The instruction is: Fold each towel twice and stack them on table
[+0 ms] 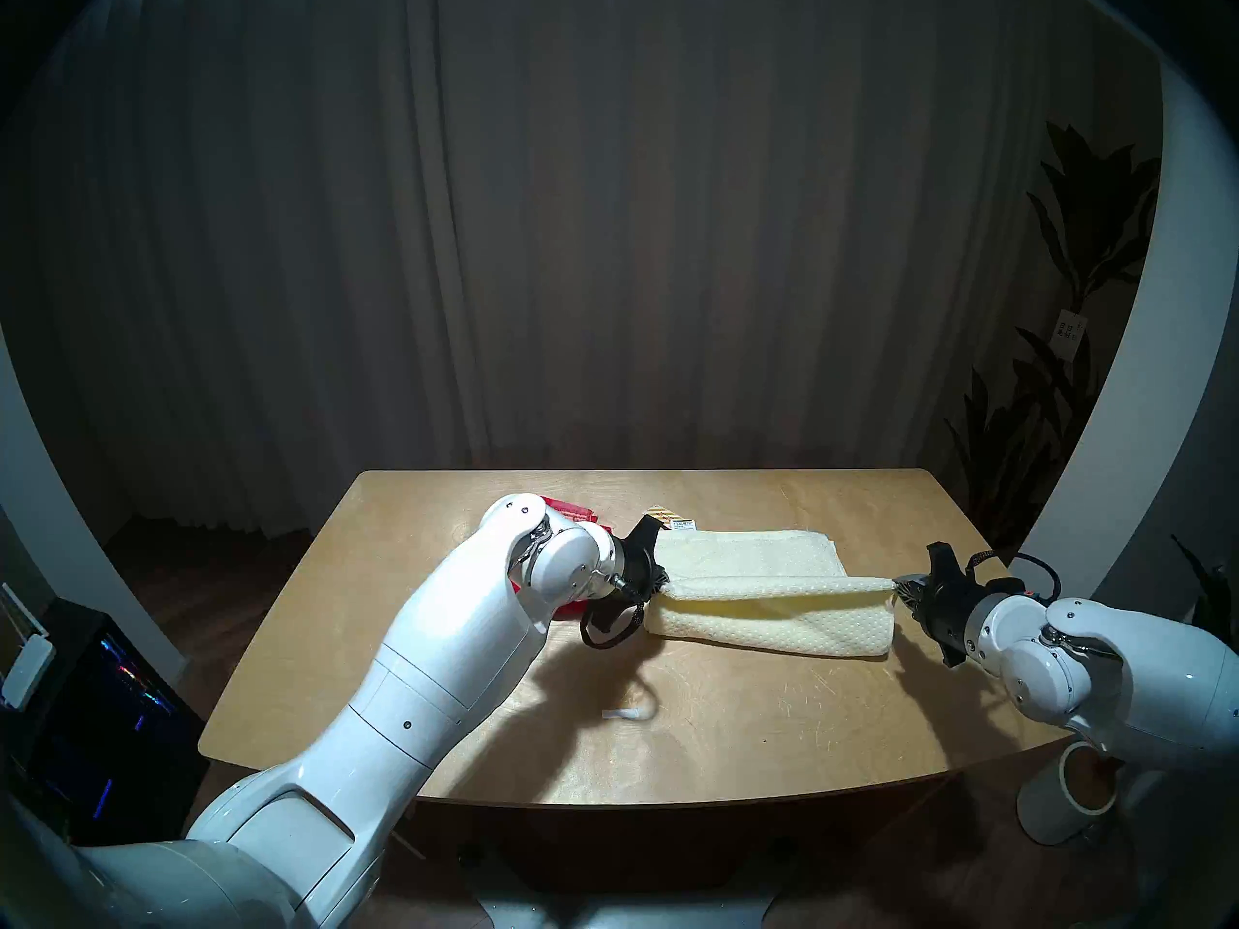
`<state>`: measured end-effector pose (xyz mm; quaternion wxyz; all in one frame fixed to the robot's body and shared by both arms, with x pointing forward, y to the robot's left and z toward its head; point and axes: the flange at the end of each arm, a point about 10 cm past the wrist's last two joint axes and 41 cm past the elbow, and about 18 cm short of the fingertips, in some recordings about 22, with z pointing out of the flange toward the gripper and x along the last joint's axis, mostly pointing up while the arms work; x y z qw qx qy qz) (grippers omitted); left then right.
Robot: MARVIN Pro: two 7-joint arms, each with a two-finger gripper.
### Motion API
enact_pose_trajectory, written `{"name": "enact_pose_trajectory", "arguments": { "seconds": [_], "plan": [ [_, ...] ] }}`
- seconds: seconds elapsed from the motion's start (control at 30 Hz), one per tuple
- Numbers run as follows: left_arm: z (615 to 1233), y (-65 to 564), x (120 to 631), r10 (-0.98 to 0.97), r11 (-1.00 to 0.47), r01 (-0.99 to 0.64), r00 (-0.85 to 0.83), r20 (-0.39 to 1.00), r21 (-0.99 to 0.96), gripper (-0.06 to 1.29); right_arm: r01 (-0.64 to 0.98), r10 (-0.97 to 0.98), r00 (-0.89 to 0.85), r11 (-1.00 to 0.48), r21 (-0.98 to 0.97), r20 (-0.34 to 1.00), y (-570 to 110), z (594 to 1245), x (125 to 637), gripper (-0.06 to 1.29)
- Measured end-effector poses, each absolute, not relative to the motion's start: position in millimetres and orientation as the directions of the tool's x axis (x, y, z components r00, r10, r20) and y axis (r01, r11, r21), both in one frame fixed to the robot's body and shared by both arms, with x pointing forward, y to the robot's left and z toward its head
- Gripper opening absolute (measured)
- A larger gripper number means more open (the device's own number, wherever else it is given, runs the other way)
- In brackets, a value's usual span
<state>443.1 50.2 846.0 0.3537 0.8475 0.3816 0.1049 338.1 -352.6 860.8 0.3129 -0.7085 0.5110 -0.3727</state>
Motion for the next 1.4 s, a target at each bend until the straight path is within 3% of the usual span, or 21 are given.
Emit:
{"name": "enact_pose_trajectory", "arguments": {
  "seconds": [0.67, 1.4],
  "plan": [
    [853.2, 45.0, 462.9, 0.746, -0.469, 0.571, 0.664, -0.044, 0.674, -0.03, -0.406, -0.940, 0.216, -0.332, -0.851, 0.264, -348.4, 870.9, 381.3, -0.03],
    [845.0, 49.1, 496.7, 0.792, -0.468, 0.602, 0.611, 0.004, 0.647, -0.03, -0.429, -0.937, 0.206, -0.346, -0.834, 0.283, -330.0, 836.5, 429.3, -0.03]
  ]
}}
